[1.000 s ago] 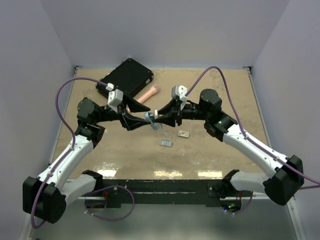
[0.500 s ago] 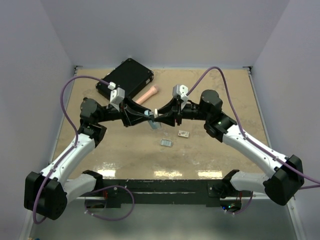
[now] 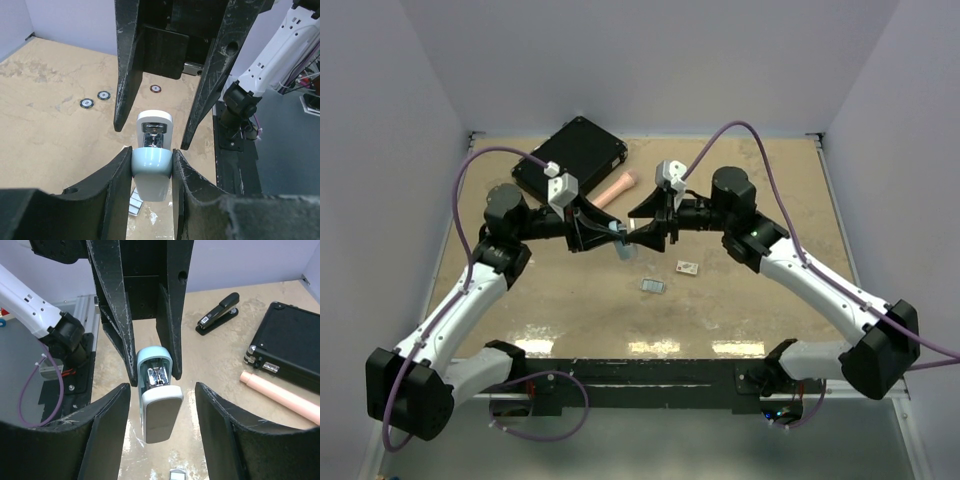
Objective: Load the staples into the stapler
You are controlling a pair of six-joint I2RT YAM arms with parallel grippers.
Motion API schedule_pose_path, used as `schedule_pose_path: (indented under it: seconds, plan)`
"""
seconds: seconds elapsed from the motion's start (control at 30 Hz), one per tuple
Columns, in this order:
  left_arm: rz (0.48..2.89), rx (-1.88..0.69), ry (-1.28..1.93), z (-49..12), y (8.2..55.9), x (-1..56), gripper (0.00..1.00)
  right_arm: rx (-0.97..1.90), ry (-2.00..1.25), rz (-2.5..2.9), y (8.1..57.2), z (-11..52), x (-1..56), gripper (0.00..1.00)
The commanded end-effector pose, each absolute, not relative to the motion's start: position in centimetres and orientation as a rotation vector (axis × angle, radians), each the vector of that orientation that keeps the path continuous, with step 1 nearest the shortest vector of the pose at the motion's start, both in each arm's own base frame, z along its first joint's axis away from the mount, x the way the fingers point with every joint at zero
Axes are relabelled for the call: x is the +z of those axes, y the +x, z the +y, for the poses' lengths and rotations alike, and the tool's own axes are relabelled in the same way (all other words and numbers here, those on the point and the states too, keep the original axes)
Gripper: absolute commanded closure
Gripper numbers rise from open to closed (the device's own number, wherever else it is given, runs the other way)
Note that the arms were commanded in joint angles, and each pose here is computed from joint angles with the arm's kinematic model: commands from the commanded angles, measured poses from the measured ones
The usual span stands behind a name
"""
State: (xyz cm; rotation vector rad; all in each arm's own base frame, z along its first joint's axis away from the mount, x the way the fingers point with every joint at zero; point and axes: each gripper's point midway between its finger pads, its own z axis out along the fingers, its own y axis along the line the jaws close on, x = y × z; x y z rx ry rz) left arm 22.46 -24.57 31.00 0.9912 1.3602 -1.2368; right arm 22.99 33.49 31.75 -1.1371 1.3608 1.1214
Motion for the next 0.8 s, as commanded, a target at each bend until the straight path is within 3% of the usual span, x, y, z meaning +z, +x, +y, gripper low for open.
schedule_pose_path:
  seconds: [0.0,0.1,0.17,0.2,0.27,0.5,0.77]
  plan:
    - [1.296,-1.166,1.037,-24.4,22.3,32.6,1.0,1.145,-1.175,1.331,22.6,33.9,33.1,0.42]
    - [1.295,-1.164,1.037,-24.3,22.3,32.6,1.0,1.154,-1.186,1.339,22.4,33.9,32.9,0.51]
    - [1.291,-1.159,1.035,-24.3,22.2,32.8,1.0,1.174,-1.196,1.34,22.1,33.9,32.8,0.7]
    - [1.288,-1.151,1.036,-24.2,22.2,32.8,1.0,1.172,-1.191,1.345,22.1,33.8,32.8,0.85]
    - [1.287,-1.129,1.026,-23.9,22.4,32.9,1.0,1.165,-1.172,1.37,22.4,33.6,32.6,0.98]
    - [1.294,-1.058,0.933,-21.9,23.4,34.2,1.0,1.275,-1.042,1.373,22.9,29.9,33.6,1.0]
    - [1.253,-1.049,0.517,-19.1,25.5,37.3,1.0,1.252,-0.744,1.077,23.4,23.6,41.2,1.0]
